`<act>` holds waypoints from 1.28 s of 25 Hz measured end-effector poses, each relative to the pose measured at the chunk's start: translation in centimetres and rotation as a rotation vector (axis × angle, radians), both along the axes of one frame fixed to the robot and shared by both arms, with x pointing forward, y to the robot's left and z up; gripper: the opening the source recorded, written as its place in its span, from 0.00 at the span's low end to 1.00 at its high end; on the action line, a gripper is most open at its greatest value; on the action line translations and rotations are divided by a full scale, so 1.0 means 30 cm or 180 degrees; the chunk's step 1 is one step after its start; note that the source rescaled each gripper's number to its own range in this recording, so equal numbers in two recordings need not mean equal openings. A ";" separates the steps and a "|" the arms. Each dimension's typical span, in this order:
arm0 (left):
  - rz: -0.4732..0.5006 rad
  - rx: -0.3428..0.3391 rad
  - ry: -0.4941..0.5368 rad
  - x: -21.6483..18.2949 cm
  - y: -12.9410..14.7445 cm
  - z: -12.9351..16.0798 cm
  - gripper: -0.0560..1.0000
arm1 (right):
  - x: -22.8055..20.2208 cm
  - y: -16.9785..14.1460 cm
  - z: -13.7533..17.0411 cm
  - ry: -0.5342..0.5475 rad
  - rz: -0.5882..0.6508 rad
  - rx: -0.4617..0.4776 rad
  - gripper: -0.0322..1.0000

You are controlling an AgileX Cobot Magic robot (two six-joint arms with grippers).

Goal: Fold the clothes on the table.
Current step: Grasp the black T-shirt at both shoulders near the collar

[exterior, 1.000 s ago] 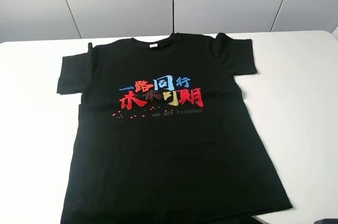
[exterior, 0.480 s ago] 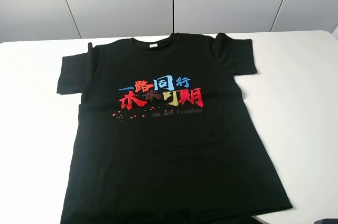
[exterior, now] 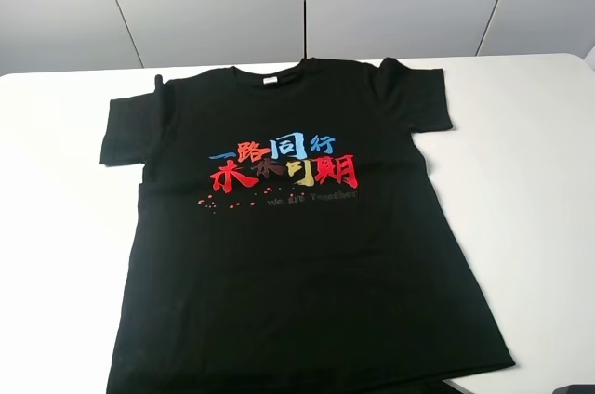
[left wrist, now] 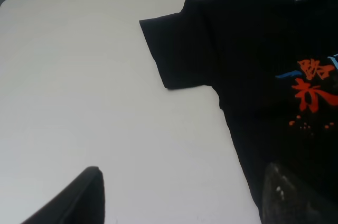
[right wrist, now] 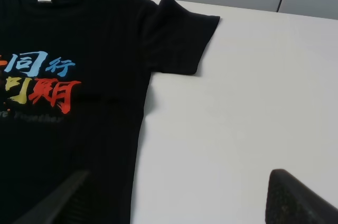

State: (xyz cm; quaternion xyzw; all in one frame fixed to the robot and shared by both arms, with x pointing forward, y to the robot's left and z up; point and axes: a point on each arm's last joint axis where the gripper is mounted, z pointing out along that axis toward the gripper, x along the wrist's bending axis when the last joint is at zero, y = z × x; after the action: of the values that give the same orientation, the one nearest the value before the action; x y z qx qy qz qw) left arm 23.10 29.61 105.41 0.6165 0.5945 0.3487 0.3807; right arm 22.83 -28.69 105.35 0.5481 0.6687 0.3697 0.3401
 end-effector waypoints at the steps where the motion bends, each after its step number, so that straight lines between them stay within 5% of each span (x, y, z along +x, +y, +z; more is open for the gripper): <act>1: 0.0000 0.0000 0.0000 0.000 0.000 0.000 0.83 | 0.000 0.000 0.000 0.0000 0.0000 0.0000 0.75; 32: -0.0001 -0.0055 0.0002 0.000 -0.003 0.000 0.83 | 0.000 0.021 0.008 -0.0045 0.0111 0.0254 0.75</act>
State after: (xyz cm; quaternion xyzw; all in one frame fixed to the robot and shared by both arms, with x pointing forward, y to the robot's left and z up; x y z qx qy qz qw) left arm 23.10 29.53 105.41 0.6135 0.5974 0.3433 0.3859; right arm 22.83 -28.06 105.58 0.5469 0.6605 0.4058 0.3162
